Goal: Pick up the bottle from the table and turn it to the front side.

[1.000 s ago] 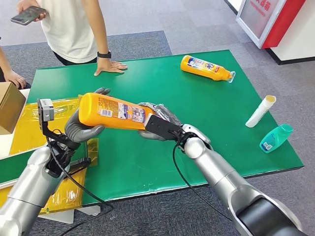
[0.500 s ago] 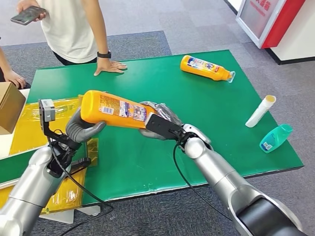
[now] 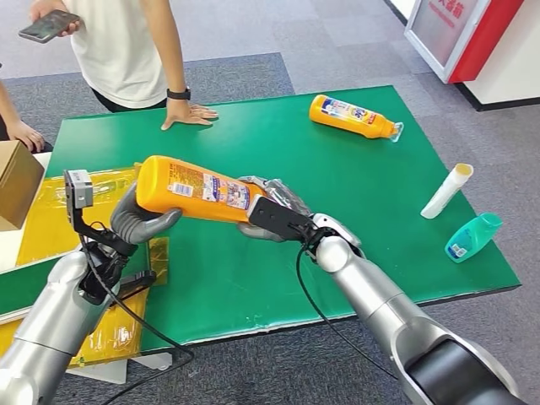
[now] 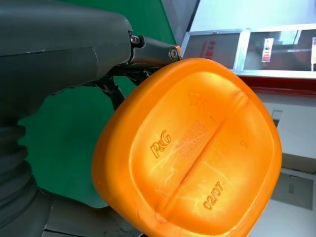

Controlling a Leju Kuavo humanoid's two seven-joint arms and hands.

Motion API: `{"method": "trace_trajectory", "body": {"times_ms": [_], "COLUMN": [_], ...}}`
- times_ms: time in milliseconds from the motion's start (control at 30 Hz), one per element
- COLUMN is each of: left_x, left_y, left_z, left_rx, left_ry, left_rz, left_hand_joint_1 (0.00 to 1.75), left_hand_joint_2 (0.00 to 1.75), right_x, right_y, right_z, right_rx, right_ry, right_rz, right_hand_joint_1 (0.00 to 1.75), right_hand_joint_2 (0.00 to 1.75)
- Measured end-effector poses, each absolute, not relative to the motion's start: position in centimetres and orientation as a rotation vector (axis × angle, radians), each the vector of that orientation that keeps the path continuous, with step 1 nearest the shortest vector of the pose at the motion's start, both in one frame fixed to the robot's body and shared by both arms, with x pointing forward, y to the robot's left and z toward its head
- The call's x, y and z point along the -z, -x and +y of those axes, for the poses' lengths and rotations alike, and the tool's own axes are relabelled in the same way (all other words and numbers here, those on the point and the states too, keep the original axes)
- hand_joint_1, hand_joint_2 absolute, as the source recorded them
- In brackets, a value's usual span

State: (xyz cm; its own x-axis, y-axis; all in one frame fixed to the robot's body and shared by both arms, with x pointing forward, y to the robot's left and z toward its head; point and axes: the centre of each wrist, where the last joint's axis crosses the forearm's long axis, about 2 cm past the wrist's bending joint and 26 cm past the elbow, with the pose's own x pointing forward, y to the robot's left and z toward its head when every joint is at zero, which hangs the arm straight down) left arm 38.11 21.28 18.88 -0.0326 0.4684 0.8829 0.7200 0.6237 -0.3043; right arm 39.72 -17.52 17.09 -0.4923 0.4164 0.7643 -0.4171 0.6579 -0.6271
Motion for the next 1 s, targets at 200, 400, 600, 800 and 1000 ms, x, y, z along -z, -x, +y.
{"method": "trace_trajectory", "body": {"times_ms": [200,400,600,800,1000], "left_x": [-18.9,-18.9,-18.9,-19.0,-20.9], "left_y": [-38.1,-38.1,-38.2,-38.2,-38.4], "left_z": [21.3,21.3,21.6,22.1,23.8], "left_rx": [0.267,0.262,0.238,0.213,0.195], "left_ry": [0.988,0.983,0.976,0.971,0.939], "left_rz": [-1.675,-1.679,-1.695,-1.714,-1.807], "left_hand_joint_1": [1.75,1.75,1.75,1.75,1.75], "left_hand_joint_2": [1.75,1.75,1.75,1.75,1.75], "right_x": [-17.1,-17.1,-17.1,-17.0,-16.3], "right_y": [-39.7,-39.7,-39.7,-39.4,-38.6], "right_z": [-17.5,-17.5,-17.5,-17.6,-19.3], "right_rx": [-0.999,-0.998,-0.99,-0.971,-0.9], "right_ry": [0.0,0.01,0.022,0.025,0.06], "right_rz": [-1.831,-1.842,-1.851,-1.86,-1.873], "right_hand_joint_1": [0.8,0.0,0.0,0.0,0.0], "right_hand_joint_2": [1.75,1.75,1.75,1.75,1.75]}}
